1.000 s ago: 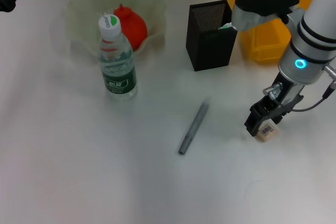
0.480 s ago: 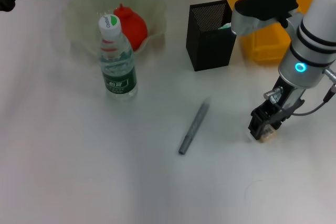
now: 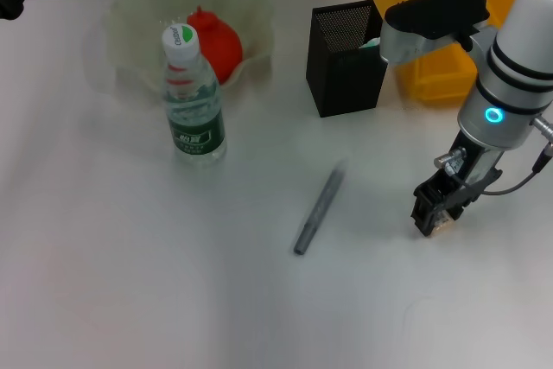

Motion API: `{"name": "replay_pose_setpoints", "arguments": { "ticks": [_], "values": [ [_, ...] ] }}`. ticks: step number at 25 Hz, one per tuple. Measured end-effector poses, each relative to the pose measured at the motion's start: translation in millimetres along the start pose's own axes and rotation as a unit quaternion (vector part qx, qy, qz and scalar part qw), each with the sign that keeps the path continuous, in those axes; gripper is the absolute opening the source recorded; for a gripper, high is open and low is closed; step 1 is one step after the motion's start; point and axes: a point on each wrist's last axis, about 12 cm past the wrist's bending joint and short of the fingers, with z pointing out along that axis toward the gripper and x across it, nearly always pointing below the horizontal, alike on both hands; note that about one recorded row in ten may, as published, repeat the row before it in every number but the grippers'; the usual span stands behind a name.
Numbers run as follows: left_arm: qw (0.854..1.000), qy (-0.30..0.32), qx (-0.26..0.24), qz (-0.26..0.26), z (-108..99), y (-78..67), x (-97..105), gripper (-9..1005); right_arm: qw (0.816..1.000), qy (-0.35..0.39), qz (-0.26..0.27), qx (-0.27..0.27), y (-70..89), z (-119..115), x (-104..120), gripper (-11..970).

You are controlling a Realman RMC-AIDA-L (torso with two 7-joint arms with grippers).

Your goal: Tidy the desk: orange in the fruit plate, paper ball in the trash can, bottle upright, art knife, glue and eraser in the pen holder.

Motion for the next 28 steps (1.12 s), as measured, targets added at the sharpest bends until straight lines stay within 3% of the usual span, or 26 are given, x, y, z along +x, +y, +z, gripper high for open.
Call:
{"name": "replay_pose_setpoints", "arguments": {
  "ticks": [5, 7, 11, 15, 18, 19, 21, 22, 23, 26, 27, 28],
  "values": [
    [1.000, -0.002, 0.001, 0.000, -0.7, -0.4, -0.3, 619, 1.000, 0.004, 0.006, -0.003, -1.0, 1.9, 1.1, 479],
    [1.000, -0.002, 0.001, 0.000, -1.4, -0.5, -0.3, 619, 1.000, 0.007, 0.010, -0.006, -1.8, 3.2, 2.0, 404],
    [1.000, -0.002, 0.001, 0.000, -1.8, -0.5, -0.3, 619, 1.000, 0.004, 0.019, -0.014, -4.1, 3.7, 3.6, 404],
    [1.000, -0.003, 0.001, -0.001, -2.2, -0.6, -0.4, 619, 0.996, -0.031, 0.053, -0.070, -17.0, -0.4, 11.2, 404],
    [1.000, -0.006, 0.003, -0.001, -2.5, -1.2, -1.0, 619, 0.971, -0.118, 0.080, -0.192, -38.8, -6.6, 30.5, 403],
    [1.000, -0.006, 0.003, -0.001, -2.5, -1.2, -1.0, 619, 0.971, -0.118, 0.080, -0.192, -38.8, -6.6, 30.5, 403],
    [1.000, -0.007, 0.005, -0.001, -2.7, -1.4, -1.4, 619, 0.944, -0.181, 0.090, -0.261, -50.7, -9.5, 41.6, 403],
    [1.000, -0.007, 0.005, -0.001, -2.7, -1.4, -1.4, 619, 0.909, -0.257, 0.091, -0.315, -62.3, -11.4, 51.1, 403],
    [1.000, -0.007, 0.005, -0.001, -2.7, -1.4, -1.4, 619, 0.909, -0.257, 0.091, -0.315, -62.3, -11.4, 51.1, 403],
    [1.000, -0.011, 0.003, -0.001, -1.4, -0.8, -2.5, 619, 0.845, -0.382, 0.075, -0.368, -76.8, -8.7, 62.9, 402],
    [1.000, -0.013, 0.003, 0.000, 1.1, -0.2, -3.3, 619, 0.801, -0.459, 0.056, -0.379, -81.9, -4.8, 67.4, 402],
    [1.000, -0.013, 0.003, 0.000, 1.1, -0.2, -3.3, 619, 0.801, -0.459, 0.056, -0.379, -81.9, -4.8, 67.4, 401]
  ]
}}
